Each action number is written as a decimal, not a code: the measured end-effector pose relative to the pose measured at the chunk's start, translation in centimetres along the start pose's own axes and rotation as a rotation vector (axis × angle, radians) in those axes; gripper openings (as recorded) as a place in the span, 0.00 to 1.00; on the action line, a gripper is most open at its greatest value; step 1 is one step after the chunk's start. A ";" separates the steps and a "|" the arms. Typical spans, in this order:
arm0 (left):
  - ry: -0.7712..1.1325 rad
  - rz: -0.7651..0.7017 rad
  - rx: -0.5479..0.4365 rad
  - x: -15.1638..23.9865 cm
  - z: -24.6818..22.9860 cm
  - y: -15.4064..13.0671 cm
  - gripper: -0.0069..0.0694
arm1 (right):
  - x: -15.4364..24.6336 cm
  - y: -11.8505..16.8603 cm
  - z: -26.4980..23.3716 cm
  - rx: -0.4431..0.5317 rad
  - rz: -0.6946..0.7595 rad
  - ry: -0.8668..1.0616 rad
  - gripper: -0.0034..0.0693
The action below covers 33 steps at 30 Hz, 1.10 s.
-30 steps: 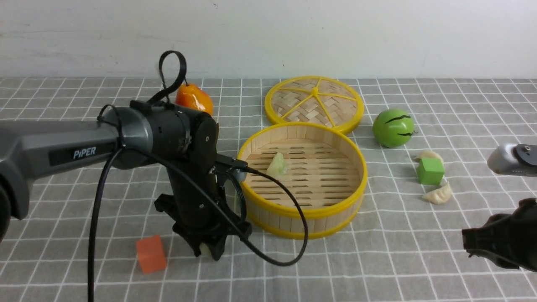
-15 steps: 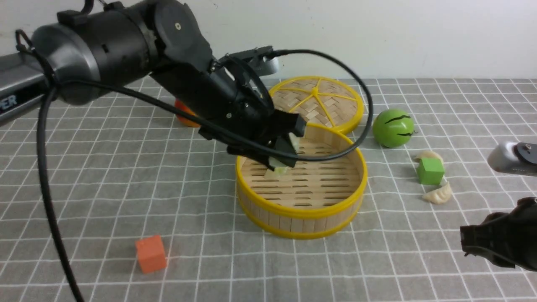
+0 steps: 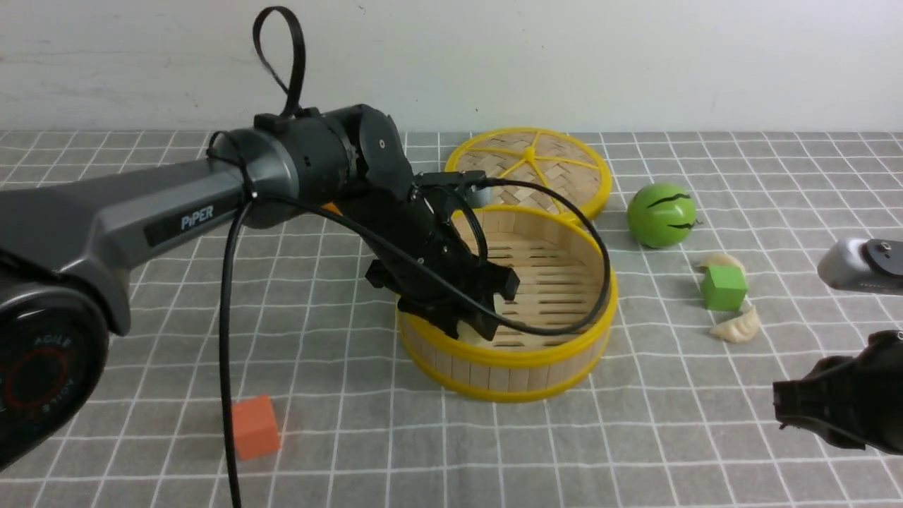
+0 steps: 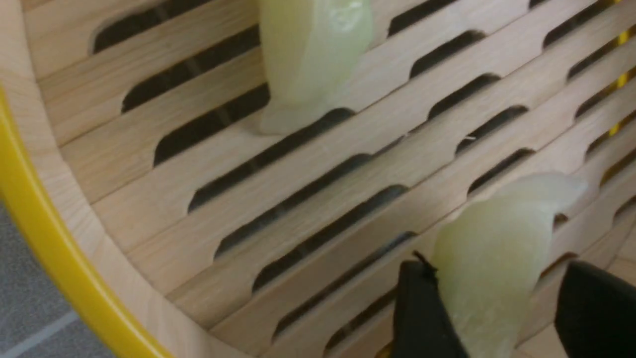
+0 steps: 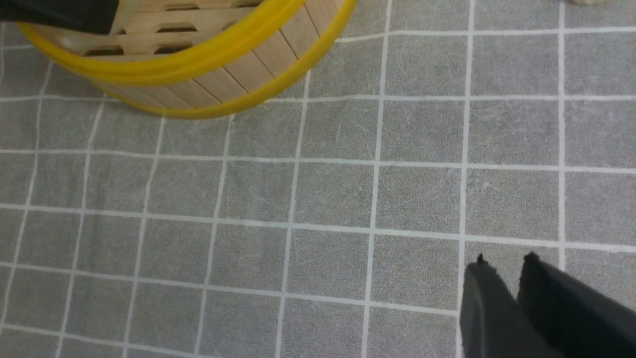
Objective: Put the dumplings into the steamer on the table with the grey tablecloth.
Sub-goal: 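Place the dumpling into the bamboo steamer basket with the left gripper, then reach for and grasp a dumpling lying on the table beside the steamer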
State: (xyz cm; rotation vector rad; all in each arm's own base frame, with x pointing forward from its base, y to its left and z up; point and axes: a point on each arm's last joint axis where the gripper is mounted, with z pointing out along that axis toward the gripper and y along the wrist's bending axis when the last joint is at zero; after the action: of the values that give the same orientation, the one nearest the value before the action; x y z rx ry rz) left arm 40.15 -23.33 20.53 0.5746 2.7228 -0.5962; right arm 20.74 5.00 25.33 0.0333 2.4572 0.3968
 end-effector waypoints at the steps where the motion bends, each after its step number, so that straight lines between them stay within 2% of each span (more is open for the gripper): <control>1: -0.002 0.004 -0.005 0.0 0.0 0.1 0.64 | 0.0 0.0 0.0 0.000 0.000 -0.001 0.19; 2: -0.002 0.007 -0.008 0.0 0.0 0.1 0.65 | 0.0 0.0 0.0 0.000 0.000 -0.001 0.19; 4: -0.002 0.018 -0.014 -0.1 -0.4 0.0 0.76 | 0.0 0.0 0.0 0.000 0.000 -0.004 0.20; 7: 0.019 0.035 -0.013 -0.3 -1.2 -0.3 0.81 | -0.2 0.0 0.0 0.003 -0.005 -0.013 0.21; 10: 0.046 0.042 -0.015 -0.6 -2.5 -0.8 0.81 | -0.7 0.2 -0.4 -0.002 -0.014 -0.016 0.22; 14: 0.048 0.026 -0.062 -1.5 -7.0 -2.0 0.76 | -2.8 1.0 -1.3 -0.016 -0.033 -0.064 0.24; 16: -0.028 0.024 -0.129 -2.1 -11.1 -2.7 0.66 | -5.6 1.5 -1.5 -0.005 -0.076 -0.106 0.26; 19: -0.116 0.026 -0.171 -1.7 -15.5 -3.7 0.53 | -8.5 2.0 -0.4 0.014 -0.117 -0.094 0.31; 23: -0.258 0.036 -0.189 0.2 -22.7 -5.5 0.33 | -12.3 2.1 2.6 0.059 -0.178 -0.020 0.44; 26: -0.349 0.059 -0.200 3.2 -27.7 -6.6 0.19 | -14.7 1.0 7.2 0.115 -0.195 0.039 0.57; 29: -0.370 0.066 -0.230 6.2 -29.9 -6.7 0.13 | -16.7 -0.8 10.7 0.151 -0.144 0.051 0.66; 33: -0.308 0.065 -0.319 10.4 -29.7 -5.4 0.09 | -19.0 -5.0 15.2 0.202 -0.055 0.078 0.69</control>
State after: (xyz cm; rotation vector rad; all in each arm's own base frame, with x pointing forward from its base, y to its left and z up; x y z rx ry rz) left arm 22.86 -11.12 44.41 0.4457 2.4279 -0.2045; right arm 45.40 2.11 23.78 0.0360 2.5602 0.1274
